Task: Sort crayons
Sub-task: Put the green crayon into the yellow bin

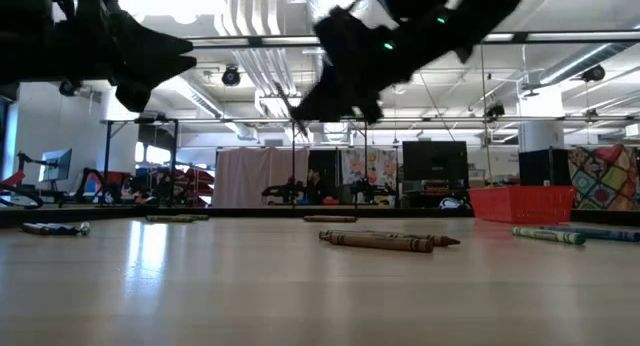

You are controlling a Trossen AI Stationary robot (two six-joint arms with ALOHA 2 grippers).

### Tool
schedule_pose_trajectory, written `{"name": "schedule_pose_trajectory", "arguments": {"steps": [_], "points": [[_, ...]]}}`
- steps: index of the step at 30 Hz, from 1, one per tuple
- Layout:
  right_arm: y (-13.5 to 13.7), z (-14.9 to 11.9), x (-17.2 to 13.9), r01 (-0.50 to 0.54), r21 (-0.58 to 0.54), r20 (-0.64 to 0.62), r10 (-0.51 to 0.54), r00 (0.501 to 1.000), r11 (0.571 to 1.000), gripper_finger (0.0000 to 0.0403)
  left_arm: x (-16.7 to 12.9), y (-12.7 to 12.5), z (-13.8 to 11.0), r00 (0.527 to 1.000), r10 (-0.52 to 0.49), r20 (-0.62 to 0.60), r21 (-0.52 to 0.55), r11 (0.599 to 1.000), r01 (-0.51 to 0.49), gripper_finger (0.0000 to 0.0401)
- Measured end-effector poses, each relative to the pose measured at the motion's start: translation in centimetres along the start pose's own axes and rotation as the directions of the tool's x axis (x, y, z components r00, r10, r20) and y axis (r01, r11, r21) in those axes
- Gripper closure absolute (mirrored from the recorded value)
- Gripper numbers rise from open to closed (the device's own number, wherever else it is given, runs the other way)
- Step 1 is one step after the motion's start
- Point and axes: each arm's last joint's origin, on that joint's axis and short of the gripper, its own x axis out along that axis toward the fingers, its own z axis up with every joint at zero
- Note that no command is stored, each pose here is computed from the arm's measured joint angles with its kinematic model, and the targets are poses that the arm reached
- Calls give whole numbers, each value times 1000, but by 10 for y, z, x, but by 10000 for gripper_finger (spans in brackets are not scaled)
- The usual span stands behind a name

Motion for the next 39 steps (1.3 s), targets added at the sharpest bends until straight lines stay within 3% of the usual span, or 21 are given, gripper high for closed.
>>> {"name": "schedule_pose_trajectory", "arguments": {"steps": [3,6,9,13,27,35,39], "points": [[10,20,17,-10,-65,34,13,999,998,392,2,0,-4,1000,-4,-29,16,1000,5,246],[15,31,27,-12,-83,40,15,999,996,392,4,-3,-7,993,-99,-63,11,995,100,224],[18,35,31,-76,-82,49,80,996,994,392,5,-7,-10,975,-204,-89,-4,979,205,208],[21,35,33,-136,-82,41,140,989,987,392,8,-8,-12,972,-219,-90,-5,976,219,204],[26,40,33,-178,-86,137,188,972,980,392,29,-17,-12,964,-246,-102,24,968,249,231],[26,35,36,-180,-89,114,190,975,980,392,52,-24,-16,956,-239,-169,30,968,247,247],[26,33,36,-179,-90,94,188,978,980,392,58,-27,-18,946,-263,-187,26,962,273,277]]}}
